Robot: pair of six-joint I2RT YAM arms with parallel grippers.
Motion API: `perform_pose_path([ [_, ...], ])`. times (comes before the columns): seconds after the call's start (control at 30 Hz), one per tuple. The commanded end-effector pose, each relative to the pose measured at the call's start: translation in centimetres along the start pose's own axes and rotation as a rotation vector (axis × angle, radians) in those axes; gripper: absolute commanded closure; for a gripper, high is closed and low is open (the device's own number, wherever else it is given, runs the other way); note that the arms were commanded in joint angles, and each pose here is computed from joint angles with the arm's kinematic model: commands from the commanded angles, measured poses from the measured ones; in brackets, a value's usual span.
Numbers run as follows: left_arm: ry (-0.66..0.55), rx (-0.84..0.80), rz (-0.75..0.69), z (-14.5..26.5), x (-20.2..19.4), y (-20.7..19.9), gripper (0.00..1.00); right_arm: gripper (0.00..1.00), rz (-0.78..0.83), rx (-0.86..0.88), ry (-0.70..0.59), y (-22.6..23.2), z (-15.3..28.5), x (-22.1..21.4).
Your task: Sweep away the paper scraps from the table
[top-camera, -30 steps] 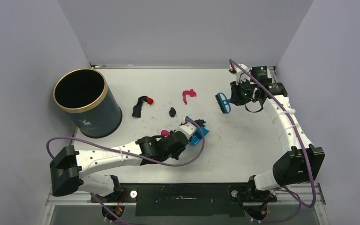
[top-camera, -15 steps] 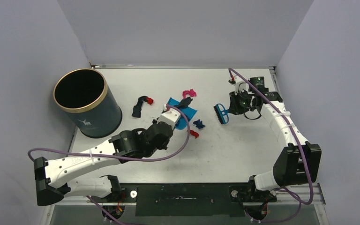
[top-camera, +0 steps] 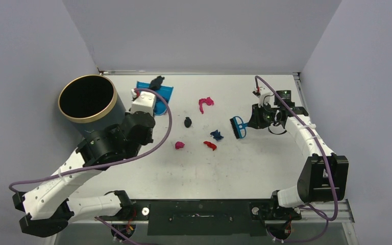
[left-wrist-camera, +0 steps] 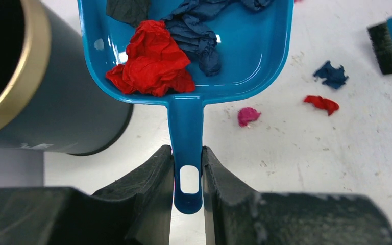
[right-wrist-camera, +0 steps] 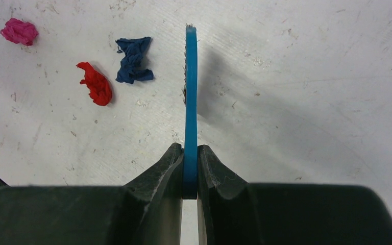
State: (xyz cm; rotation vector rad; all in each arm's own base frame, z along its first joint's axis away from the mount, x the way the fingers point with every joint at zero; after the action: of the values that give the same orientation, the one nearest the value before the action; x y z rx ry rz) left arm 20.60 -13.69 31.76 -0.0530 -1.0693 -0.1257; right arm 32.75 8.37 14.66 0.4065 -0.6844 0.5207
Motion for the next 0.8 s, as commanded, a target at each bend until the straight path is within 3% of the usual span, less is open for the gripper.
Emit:
perform_pose_path([
  [0.0, -0.042, 0.108, 0.054, 1.7, 2.3, 4.1, 1.0, 0.95, 0.02, 0.015, -0.108, 0.0, 0.6, 1.6],
  [0.43, -0.049, 0.268, 0.238, -0.8, 4.1, 11.3, 1.0, 0.95, 0.0, 0.039, -0.11, -0.3, 0.2, 0.1],
  [0.77, -0.035, 0.263, 0.355, -4.5, 4.2, 12.4, 1.0, 0.95, 0.001, 0.056, -0.106, -0.2, -0.1, -0.2],
])
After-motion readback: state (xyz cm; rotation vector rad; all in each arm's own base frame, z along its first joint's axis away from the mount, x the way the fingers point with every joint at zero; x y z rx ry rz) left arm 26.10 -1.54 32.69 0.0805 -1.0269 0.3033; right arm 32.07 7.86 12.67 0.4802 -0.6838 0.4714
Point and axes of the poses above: each gripper's point midway between its finger pads, its own z axis back along the fingers, its own y axis along the line the jaws close on, x = y × z, the point moved 1 cm from there along z, back along the fingers, and after that the axes turned 6 degrees about z, right-handed, at the moved point
